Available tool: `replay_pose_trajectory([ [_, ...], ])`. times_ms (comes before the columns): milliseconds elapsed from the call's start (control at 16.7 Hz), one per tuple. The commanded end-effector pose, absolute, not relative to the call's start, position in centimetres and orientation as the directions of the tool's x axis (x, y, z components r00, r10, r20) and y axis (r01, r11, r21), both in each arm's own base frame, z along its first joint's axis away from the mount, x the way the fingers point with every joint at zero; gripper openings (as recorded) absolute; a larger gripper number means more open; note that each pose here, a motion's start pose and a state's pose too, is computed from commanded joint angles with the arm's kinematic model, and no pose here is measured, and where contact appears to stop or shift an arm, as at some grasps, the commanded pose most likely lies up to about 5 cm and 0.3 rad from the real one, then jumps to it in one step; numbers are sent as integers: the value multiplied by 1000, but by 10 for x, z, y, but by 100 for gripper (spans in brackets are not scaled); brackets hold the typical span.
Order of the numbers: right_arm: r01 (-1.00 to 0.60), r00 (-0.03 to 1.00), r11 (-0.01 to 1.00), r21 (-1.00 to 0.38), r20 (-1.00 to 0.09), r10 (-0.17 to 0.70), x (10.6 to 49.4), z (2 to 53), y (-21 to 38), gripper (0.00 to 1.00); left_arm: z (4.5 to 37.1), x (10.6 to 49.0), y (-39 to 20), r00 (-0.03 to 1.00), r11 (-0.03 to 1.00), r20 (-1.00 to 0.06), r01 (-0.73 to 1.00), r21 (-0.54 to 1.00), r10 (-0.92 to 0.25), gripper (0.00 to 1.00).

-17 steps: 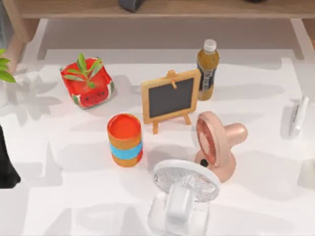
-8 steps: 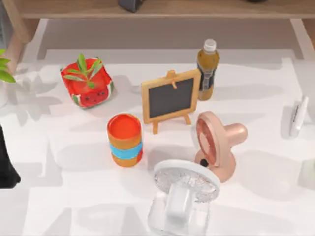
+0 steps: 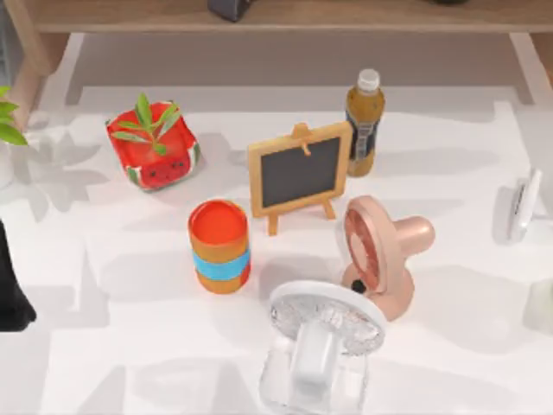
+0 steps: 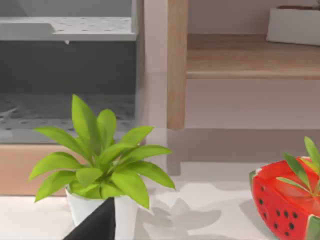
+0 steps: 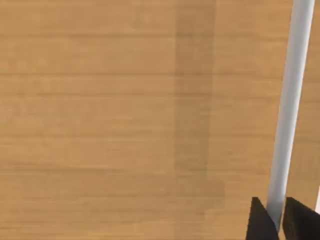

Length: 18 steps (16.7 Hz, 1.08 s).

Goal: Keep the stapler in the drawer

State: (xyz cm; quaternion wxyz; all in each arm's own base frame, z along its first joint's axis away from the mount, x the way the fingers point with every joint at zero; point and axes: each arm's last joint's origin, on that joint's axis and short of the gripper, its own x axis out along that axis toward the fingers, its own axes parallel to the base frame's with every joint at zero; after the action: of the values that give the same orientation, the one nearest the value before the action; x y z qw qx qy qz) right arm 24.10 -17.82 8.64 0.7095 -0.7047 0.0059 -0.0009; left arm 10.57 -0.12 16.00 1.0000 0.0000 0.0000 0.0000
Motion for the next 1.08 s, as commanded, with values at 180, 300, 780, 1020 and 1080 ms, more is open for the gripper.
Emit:
replay_pose_trajectory([
  [180,-7,1000,7,-1000,-7,-10,241,86,-178,60,160,106,-1,1000,1000,0,0,0,0,100],
  [300,-7,1000,7,-1000,-7,-10,241,86,-178,75,160,106,-1,1000,1000,0,0,0,0,100],
  [780,-7,1000,7,-1000,-7,-10,241,86,-178,100,160,106,-1,1000,1000,0,0,0,0,100],
  [1020,-6,1000,6,-1000,-6,-8,242,87,-178,100,160,106,-1,1000,1000,0,0,0,0,100],
  [1080,-6,1000,6,-1000,-6,-8,241,86,-178,100,160,106,-1,1000,1000,0,0,0,0,100],
])
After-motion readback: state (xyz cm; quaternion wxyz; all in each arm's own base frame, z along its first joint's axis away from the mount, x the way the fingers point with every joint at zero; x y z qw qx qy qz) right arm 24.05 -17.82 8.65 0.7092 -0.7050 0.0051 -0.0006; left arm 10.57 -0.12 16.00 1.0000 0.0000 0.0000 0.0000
